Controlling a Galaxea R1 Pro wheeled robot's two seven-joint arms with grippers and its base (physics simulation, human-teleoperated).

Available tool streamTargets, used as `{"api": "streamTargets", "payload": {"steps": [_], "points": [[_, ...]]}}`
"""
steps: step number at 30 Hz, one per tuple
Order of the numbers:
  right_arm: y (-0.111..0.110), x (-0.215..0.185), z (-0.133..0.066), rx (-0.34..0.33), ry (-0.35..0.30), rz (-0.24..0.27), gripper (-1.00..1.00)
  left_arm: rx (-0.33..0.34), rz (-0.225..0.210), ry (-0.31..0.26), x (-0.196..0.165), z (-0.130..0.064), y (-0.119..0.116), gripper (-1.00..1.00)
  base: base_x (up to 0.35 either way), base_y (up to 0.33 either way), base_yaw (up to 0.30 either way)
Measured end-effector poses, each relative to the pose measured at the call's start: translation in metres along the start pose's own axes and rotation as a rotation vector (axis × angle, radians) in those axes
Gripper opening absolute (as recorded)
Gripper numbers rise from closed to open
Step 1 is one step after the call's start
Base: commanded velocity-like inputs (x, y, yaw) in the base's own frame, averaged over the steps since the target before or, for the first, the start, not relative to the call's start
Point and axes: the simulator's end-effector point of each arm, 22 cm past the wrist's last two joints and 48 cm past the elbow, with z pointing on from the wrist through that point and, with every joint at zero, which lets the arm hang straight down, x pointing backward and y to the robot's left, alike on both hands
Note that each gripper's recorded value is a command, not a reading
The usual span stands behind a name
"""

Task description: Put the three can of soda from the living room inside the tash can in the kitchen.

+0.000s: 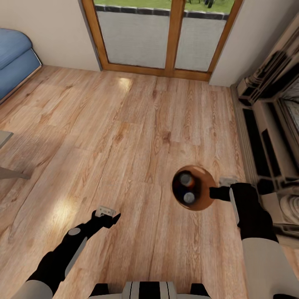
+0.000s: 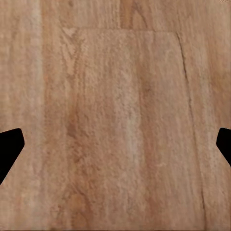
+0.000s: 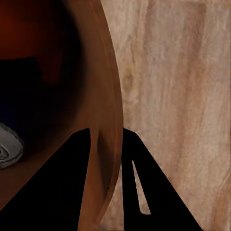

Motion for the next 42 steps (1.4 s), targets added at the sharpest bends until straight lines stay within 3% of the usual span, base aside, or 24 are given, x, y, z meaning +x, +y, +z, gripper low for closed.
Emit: {"api": "streamTargets", "payload": {"steps": [3, 6, 14, 19, 26, 31, 37, 42], "points": [[-0.013, 0.038, 0.015, 0.032, 0.090, 0.000, -1.00, -0.011, 0.003, -0.017, 0.001, -0.001, 0.000, 1.00, 0.000, 0.000, 0.000], [-0.029, 0.043, 0.015, 0.076, 0.099, -0.019, -1.00, -0.039, -0.003, -0.019, 0.007, -0.003, 0.002, 1.00, 0.000, 0.000, 0.000], [-0.012, 0.061, 0.034, -0.020, 0.135, 0.015, -1.00, -0.072, 0.000, -0.048, 0.012, 0.005, 0.009, 1.00, 0.000, 0.000, 0.000], [-0.027, 0.075, 0.047, 0.010, 0.166, -0.002, -1.00, -0.074, 0.001, -0.053, 0.019, 0.012, 0.011, 1.00, 0.000, 0.000, 0.000], [-0.020, 0.083, 0.062, -0.019, 0.173, 0.007, -1.00, -0.078, 0.000, -0.050, 0.034, 0.019, 0.016, 1.00, 0.000, 0.000, 0.000], [-0.022, 0.084, 0.063, -0.008, 0.174, -0.002, -1.00, -0.107, -0.058, -0.089, 0.022, 0.012, 0.033, 1.00, 0.000, 0.000, 0.000], [-0.020, 0.083, 0.063, -0.017, 0.174, 0.003, -1.00, -0.132, -0.091, -0.083, 0.033, 0.003, 0.041, 1.00, 0.000, 0.000, 0.000], [-0.021, 0.083, 0.062, -0.011, 0.173, 0.000, -1.00, -0.192, -0.146, -0.089, 0.036, -0.006, 0.071, 1.00, 0.000, 0.000, 0.000]]}}
